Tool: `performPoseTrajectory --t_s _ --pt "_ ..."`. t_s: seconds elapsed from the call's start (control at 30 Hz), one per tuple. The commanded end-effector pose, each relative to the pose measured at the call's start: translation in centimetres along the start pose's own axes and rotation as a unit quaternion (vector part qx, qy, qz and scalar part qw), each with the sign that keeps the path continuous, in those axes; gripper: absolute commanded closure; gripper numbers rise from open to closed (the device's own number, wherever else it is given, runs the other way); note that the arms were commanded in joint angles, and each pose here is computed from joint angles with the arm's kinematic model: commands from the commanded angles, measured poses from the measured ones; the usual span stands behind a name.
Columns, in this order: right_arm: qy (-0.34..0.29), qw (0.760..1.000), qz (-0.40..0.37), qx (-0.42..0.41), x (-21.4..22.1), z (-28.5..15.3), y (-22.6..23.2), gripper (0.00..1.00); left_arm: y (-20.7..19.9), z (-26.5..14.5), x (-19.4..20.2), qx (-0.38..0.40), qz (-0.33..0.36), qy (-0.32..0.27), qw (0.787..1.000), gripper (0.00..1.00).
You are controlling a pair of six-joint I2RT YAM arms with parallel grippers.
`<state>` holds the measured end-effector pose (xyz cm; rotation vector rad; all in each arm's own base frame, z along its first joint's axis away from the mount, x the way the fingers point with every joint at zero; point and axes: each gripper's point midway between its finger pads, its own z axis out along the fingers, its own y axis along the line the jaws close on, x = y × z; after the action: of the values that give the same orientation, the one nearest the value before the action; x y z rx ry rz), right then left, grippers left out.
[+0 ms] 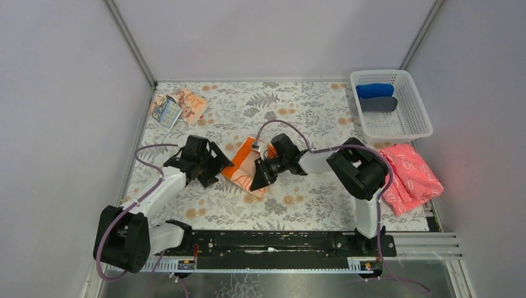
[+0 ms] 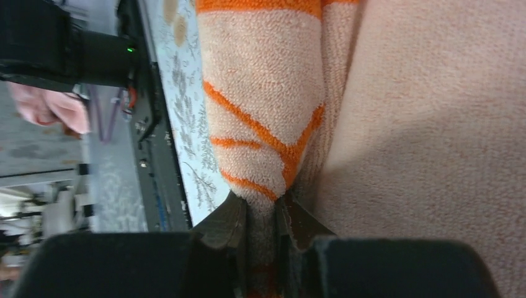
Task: Roll the towels
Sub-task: Roll the towel at the center of the board.
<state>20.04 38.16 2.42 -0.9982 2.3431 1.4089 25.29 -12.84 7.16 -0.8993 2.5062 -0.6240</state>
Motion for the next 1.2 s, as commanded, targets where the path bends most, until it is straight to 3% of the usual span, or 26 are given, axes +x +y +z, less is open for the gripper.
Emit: performPoseTrajectory --t_s 0.0,0.2,0.47,0.67,0.8,0.93,1.03,1.17 --pt "0.080 0.980 0.175 -0.050 5.8 -0.1 -0.6 1.00 -0.5 0.5 0.6 0.021 0.002 0.018 1.000 0.16" --pt "0.085 0.966 0.242 -0.041 6.6 -0.3 -2.6 1.00 -0.6 2.5 0.2 0.010 -0.003 0.018 1.000 0.19" --pt "0.069 0.974 0.217 0.002 6.1 -0.9 -3.5 0.93 2.3 5.3 1.2 -0.056 -0.001 0.041 0.998 0.31" --pt "0.017 0.993 0.099 0.068 2.3 -3.1 -2.3 0.62 4.2 5.6 1.9 -0.082 0.003 0.046 0.996 0.47" --pt "0.002 0.991 0.000 0.134 0.5 -4.3 -1.3 0.42 4.7 5.6 2.0 -0.091 0.008 0.049 0.995 0.49" --pt "-0.043 0.970 -0.103 0.216 -2.1 -6.4 -0.1 0.28 4.9 5.5 2.0 -0.097 0.014 0.049 0.994 0.50" --pt "-0.065 0.936 -0.191 0.288 -3.7 -7.5 0.8 0.23 4.7 5.5 1.9 -0.096 0.015 0.049 0.994 0.49" --pt "-0.077 0.915 -0.265 0.296 -4.6 -6.8 3.1 0.15 4.6 5.6 1.9 -0.097 0.016 0.053 0.994 0.49"
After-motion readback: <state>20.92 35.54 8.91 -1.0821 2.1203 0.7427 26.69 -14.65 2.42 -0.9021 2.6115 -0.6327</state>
